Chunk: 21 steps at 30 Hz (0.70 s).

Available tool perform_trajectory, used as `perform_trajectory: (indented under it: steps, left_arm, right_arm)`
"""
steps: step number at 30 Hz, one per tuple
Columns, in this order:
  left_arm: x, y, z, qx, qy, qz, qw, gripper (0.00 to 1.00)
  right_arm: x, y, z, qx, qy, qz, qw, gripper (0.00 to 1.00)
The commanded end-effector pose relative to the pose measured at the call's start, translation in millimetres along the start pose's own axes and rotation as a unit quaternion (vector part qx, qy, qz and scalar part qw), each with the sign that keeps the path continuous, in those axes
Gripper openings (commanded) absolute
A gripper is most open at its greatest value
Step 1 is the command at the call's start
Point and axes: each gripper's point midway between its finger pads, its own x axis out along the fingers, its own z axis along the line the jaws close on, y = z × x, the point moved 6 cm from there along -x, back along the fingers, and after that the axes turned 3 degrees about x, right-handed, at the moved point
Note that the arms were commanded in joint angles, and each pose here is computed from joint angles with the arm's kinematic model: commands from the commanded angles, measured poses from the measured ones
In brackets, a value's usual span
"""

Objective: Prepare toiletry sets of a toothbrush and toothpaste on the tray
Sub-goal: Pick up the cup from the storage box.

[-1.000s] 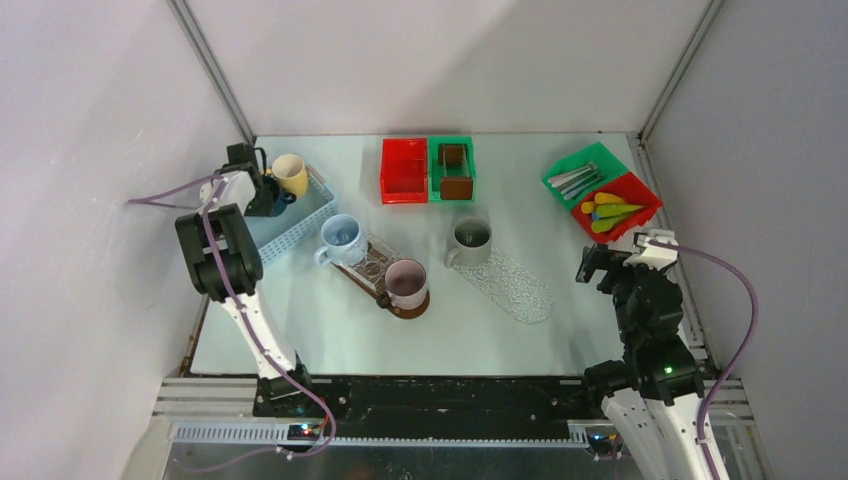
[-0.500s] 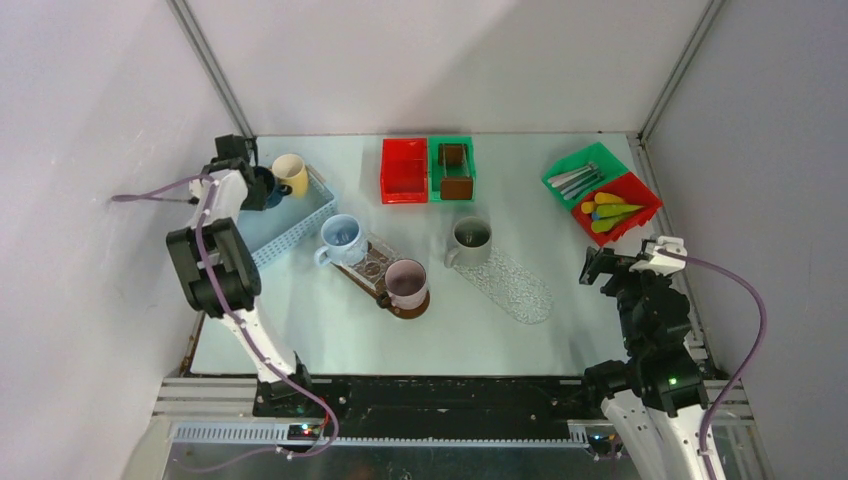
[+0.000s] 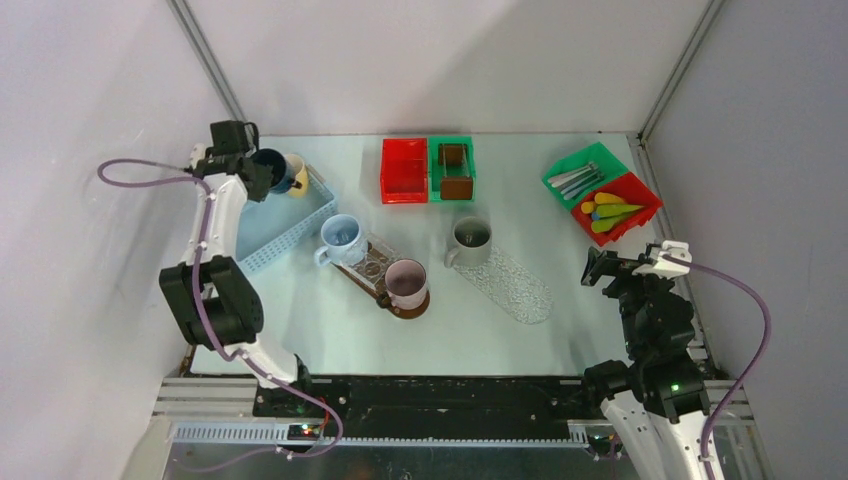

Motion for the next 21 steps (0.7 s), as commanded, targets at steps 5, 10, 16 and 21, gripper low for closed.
perform_trajectory:
  steps: [5, 10, 16, 21]
  left_arm:
    - [-88.1, 18.8, -31.6, 0.168, 0.112, -0.026, 0.979, 0.0]
    - [-122.7, 40.0, -38.9, 0.271, 0.131, -0.03, 0.953, 0.0]
    - [-154.0, 79.0, -47.2, 0.379, 0.165, -0.012, 0.91, 0.0]
    - [-175.8, 128.0, -55.4, 0.47, 0.201, 0.031, 0.859, 0.0]
  right_arm:
    - [-1.8, -8.0, 1.8, 0.007, -0.007, -0.023, 1.0, 1.0]
    - [-2.0, -8.8, 6.5, 0.013, -0.022, -0.015, 1.0, 1.0]
    - [-2.0, -8.3, 6.5, 0.013, -0.018, -0.004, 1.0, 1.0]
    - [-1.4, -7.2, 5.8, 0.011, -0.015, -0.001, 1.0, 1.0]
